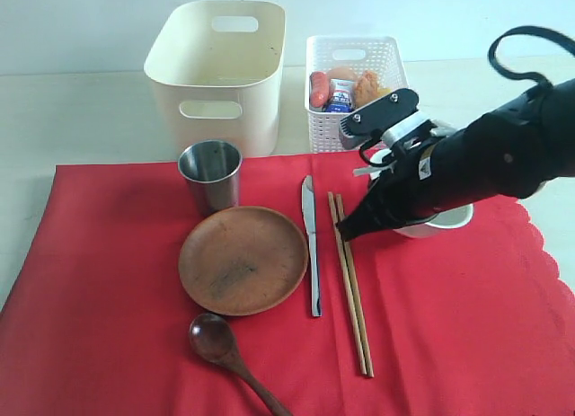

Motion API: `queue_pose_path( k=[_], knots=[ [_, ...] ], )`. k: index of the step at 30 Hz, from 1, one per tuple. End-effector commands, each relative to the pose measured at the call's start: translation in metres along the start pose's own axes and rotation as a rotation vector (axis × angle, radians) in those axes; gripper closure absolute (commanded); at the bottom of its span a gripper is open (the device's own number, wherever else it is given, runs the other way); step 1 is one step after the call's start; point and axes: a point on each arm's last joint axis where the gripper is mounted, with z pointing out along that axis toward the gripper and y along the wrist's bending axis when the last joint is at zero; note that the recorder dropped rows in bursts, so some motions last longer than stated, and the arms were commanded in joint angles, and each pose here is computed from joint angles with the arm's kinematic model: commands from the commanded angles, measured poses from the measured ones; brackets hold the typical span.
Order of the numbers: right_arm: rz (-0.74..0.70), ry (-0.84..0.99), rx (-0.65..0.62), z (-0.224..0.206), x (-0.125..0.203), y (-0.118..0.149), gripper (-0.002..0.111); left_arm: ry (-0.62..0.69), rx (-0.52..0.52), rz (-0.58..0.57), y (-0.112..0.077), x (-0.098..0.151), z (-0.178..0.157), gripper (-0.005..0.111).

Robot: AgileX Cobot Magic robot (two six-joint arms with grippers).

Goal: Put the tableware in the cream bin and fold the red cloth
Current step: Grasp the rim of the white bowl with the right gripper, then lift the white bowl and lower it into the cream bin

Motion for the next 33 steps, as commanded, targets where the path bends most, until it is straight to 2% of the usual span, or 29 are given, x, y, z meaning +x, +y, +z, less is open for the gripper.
queue_pose_path(
  k=[1,7,12,15,22,29,33],
  knots=[
    [0.026,-0.136,0.006,-0.043,-0.017,-0.002,0.108,-0.005,-0.002,-0.002,0.000,0.000,-0.001,0.107],
    [0.028,-0.464,0.019,-0.094,-0.044,-0.003,0.108,-0.005,-0.002,-0.002,0.000,0.000,-0.001,0.107],
    [0.063,-0.720,0.013,-0.107,-0.063,-0.004,0.108,-0.005,-0.002,-0.002,0.000,0.000,-0.001,0.107],
    [0.071,-0.811,-0.002,-0.104,-0.070,-0.004,0.108,-0.005,-0.002,-0.002,0.000,0.000,-0.001,0.107],
    [-0.067,-0.886,-0.140,-0.076,-0.099,0.011,0.108,-0.005,-0.002,-0.002,0.000,0.000,-0.001,0.107],
    [0.017,-0.891,-0.341,-0.017,-0.161,0.023,0.108,-0.005,-0.002,-0.002,0.000,0.000,-0.001,0.107],
    [-0.018,-0.853,-0.373,0.014,-0.192,0.040,0.108,-0.005,-0.002,-0.002,0.000,0.000,-0.001,0.107]
  ],
)
